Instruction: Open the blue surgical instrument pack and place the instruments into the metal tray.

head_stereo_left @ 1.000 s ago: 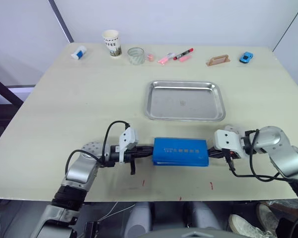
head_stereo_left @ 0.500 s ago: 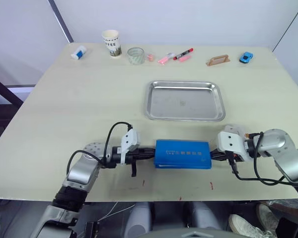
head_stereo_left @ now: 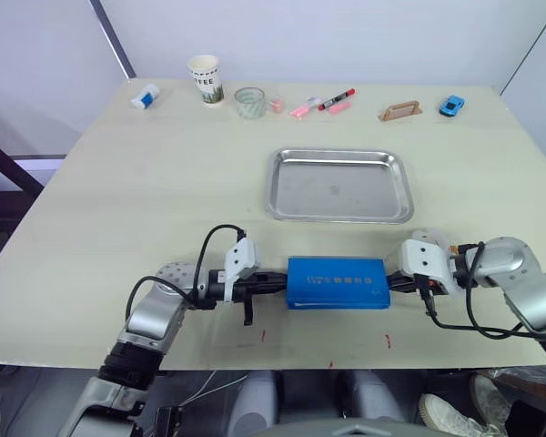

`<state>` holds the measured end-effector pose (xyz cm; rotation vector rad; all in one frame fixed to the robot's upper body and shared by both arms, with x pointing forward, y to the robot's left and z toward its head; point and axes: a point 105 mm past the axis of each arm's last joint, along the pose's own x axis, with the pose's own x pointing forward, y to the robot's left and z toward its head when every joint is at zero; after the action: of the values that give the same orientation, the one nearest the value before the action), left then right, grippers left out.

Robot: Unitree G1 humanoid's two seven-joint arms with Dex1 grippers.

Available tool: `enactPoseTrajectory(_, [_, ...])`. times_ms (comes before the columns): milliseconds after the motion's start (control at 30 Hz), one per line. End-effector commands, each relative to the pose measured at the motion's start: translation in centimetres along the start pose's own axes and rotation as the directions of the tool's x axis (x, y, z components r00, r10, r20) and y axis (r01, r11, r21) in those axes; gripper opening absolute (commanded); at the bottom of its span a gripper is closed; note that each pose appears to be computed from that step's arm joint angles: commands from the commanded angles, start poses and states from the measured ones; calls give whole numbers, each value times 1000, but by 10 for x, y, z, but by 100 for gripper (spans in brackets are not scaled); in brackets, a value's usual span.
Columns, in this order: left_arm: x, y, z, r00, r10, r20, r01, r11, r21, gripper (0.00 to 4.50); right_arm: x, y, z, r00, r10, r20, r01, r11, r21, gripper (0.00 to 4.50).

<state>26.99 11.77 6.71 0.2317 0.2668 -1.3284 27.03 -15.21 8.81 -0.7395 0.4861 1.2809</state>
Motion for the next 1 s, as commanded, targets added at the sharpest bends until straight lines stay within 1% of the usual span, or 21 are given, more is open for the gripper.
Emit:
enactPoseTrajectory(33, [-3, -5, 2, 1000, -15, 1, 15, 999, 35, 4, -8, -8, 0, 999, -34, 17, 34, 999, 23, 0])
enactPoseTrajectory(67, [-7, -4, 2, 1000, -9, 16, 9, 1000, 15, 4, -10, -10, 0, 999, -48, 26, 47, 998, 41, 0])
enactPoseTrajectory(133, [-19, -4, -1, 1000, -5, 27, 5, 1000, -3, 57, -14, -10, -3, 999, -39, 27, 37, 998, 46, 67])
enactPoseTrajectory(167, [-26, -4, -1, 999, 6, 41, -5, 1000, -13, 92, -18, -12, -5, 998, -58, 27, 57, 997, 46, 110])
enactPoseTrajectory(200, [-33, -3, -1, 999, 22, 47, -21, 1000, -13, 137, -22, -13, -7, 997, -71, 33, 69, 996, 52, 149])
enactPoseTrajectory(233, [-40, -2, -1, 998, 33, 51, -32, 999, -17, 195, -26, -12, -8, 996, -76, 38, 74, 995, 61, 215])
enactPoseTrajectory(267, [-47, -2, -1, 997, 41, 59, -40, 999, -28, 225, -31, -11, -9, 996, -80, 46, 77, 994, 73, 253])
enactPoseTrajectory(300, [-54, -2, -1, 997, 49, 62, -46, 998, -37, 257, -37, -8, -10, 995, -76, 57, 71, 994, 86, 280])
enactPoseTrajectory(333, [-61, -2, -2, 997, 53, 60, -50, 998, -42, 298, -42, -4, -11, 996, -66, 67, 59, 993, 106, 321])
enactPoseTrajectory(367, [-69, -3, -2, 996, 63, 63, -59, 997, -56, 347, -49, 2, -14, 995, -60, 75, 50, 990, 134, 373])
enactPoseTrajectory(400, [-76, -2, 1, 994, 80, 80, -75, 995, -64, 376, -55, 6, -16, 994, -60, 87, 46, 988, 150, 402])
enactPoseTrajectory(433, [-81, -2, 3, 990, 97, 98, -91, 993, -71, 413, -61, 10, -18, 993, -63, 101, 46, 985, 167, 443])
enactPoseTrajectory(467, [-86, -2, 5, 988, 108, 111, -99, 992, -76, 433, -66, 13, -19, 991, -68, 114, 47, 983, 179, 449])
enactPoseTrajectory(600, [-109, -13, 5, 983, 136, 127, -122, 986, -114, 433, -94, 36, -31, 977, -139, 164, 91, 958, 272, 449])
enactPoseTrajectory(767, [-124, -21, 0, 979, 155, 132, -134, 979, -153, 433, -116, 55, -38, 957, -224, 183, 152, 928, 341, 449])
enactPoseTrajectory(867, [-125, -25, 3, 978, 137, 156, -111, 980, -166, 433, -119, 59, -29, 936, -264, 234, 168, 917, 361, 449])
enactPoseTrajectory(933, [-123, -28, 4, 983, 112, 148, -86, 982, -169, 433, -116, 62, -22, 930, -261, 259, 158, 920, 358, 449])
enactPoseTrajectory(1000, [-121, -29, 9, 983, 94, 155, -71, 987, -147, 433, -109, 63, -19, 932, -252, 259, 152, 924, 350, 449])
